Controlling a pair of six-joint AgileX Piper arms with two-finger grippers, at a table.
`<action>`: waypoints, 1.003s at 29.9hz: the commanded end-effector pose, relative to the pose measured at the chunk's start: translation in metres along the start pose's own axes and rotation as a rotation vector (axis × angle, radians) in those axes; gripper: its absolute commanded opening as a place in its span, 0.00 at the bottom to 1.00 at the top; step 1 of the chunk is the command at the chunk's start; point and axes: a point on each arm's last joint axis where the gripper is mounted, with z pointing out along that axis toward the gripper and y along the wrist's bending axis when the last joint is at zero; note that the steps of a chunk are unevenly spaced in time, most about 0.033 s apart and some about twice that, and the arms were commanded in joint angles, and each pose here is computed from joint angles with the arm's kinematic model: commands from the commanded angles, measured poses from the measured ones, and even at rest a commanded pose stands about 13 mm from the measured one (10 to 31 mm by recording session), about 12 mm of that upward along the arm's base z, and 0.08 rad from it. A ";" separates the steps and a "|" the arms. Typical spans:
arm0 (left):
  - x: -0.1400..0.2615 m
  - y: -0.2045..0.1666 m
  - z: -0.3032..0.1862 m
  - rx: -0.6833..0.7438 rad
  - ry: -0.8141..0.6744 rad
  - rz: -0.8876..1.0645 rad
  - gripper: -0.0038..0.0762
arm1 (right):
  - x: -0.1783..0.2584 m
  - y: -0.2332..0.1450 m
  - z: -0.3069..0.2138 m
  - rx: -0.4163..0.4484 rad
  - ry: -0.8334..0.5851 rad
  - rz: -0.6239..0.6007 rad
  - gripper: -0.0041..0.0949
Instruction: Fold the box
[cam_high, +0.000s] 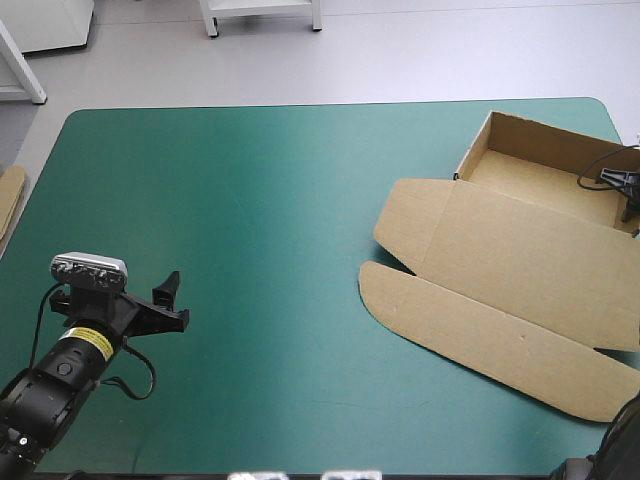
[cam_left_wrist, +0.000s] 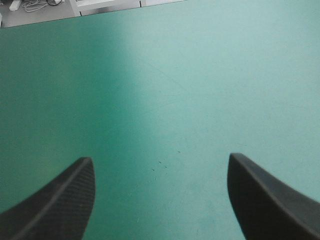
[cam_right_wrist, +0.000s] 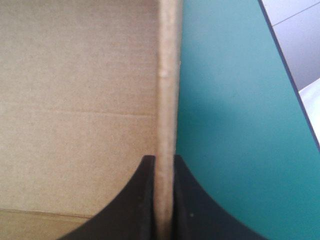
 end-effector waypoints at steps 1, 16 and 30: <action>-0.015 -0.002 -0.005 0.030 -0.100 -0.001 0.71 | 0.000 -0.003 -0.037 -0.004 -0.096 0.009 0.04; -0.015 -0.002 -0.005 0.028 -0.096 -0.001 0.71 | -0.007 -0.004 -0.017 -0.004 -0.109 -0.007 0.04; -0.015 -0.002 -0.005 0.030 -0.096 -0.007 0.71 | -0.008 -0.008 -0.014 0.038 -0.119 -0.022 0.18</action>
